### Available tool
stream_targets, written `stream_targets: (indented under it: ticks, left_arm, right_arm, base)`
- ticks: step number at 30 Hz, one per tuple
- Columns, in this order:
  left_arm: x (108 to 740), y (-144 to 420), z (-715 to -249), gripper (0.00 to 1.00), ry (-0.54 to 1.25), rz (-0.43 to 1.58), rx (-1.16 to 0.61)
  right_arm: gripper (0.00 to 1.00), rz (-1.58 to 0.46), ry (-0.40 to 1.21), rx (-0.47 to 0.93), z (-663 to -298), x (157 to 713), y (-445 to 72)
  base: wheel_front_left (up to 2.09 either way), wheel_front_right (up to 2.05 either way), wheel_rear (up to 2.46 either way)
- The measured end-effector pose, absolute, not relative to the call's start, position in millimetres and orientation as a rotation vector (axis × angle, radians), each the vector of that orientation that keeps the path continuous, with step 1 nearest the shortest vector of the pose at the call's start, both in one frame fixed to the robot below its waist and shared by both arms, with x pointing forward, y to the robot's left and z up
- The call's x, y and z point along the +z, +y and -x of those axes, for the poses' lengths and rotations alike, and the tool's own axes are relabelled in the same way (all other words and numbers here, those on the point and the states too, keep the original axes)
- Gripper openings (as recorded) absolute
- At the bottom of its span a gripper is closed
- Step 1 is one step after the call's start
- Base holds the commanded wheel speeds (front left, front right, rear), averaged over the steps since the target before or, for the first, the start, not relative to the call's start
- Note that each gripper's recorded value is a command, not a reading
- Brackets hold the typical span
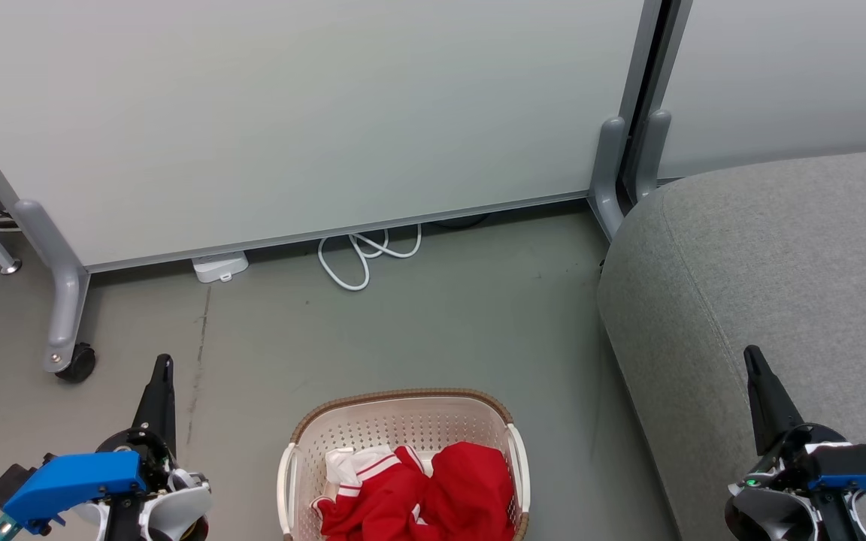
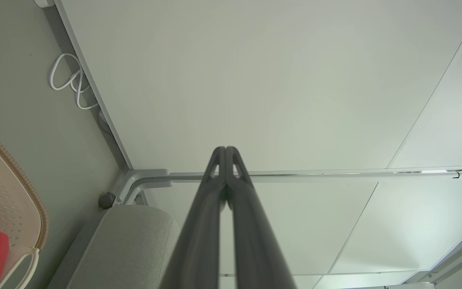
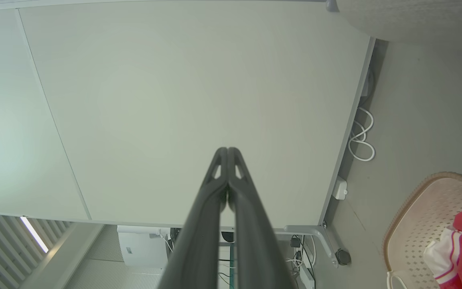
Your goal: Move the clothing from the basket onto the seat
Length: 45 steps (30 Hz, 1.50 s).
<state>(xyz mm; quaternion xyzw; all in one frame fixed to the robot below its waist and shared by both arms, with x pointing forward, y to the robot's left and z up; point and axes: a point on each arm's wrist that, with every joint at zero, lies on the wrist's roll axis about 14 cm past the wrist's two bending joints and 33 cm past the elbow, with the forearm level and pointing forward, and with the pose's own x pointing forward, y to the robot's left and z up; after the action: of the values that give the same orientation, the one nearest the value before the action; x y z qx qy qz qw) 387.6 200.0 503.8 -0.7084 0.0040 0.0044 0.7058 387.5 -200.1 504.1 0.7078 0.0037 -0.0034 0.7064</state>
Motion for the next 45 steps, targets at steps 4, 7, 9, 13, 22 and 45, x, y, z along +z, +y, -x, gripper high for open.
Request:
stream_targets:
  ticks: [4, 7, 9, 13, 22, 45]
  left_arm:
    - [504, 200, -388, 0.0, 0.009, 1.574, 0.01]
    - [488, 200, -381, 1.0, 0.043, 1.58, 0.049]
    - [474, 199, -373, 1.0, 0.073, 1.586, 0.083]
    - [467, 199, -369, 1.0, 0.081, 1.586, 0.108]
    - [473, 197, -372, 1.0, 0.064, 1.499, 0.102]
    - [500, 193, -385, 1.0, -0.002, 1.084, 0.048]
  right_arm:
    - [0.0, -1.573, 0.008, -0.007, -387, 504, -200]
    - [1.0, -1.578, 0.043, -0.044, -381, 489, -200]
    - [1.0, -1.583, 0.071, -0.073, -375, 477, -199]
    - [1.0, -1.577, 0.084, -0.098, -372, 469, -198]
    - [1.0, -1.497, 0.075, -0.1, -374, 471, -195]
    - [1.0, -1.081, 0.042, -0.018, -389, 493, -179]
  base:
    - [0.0, 0.0, 0.0]
    - [0.0, 0.0, 0.0]
    - [0.0, 0.0, 0.0]
    - [0.0, 0.0, 0.0]
    - [0.0, 0.0, 0.0]
    - [0.0, 0.0, 0.0]
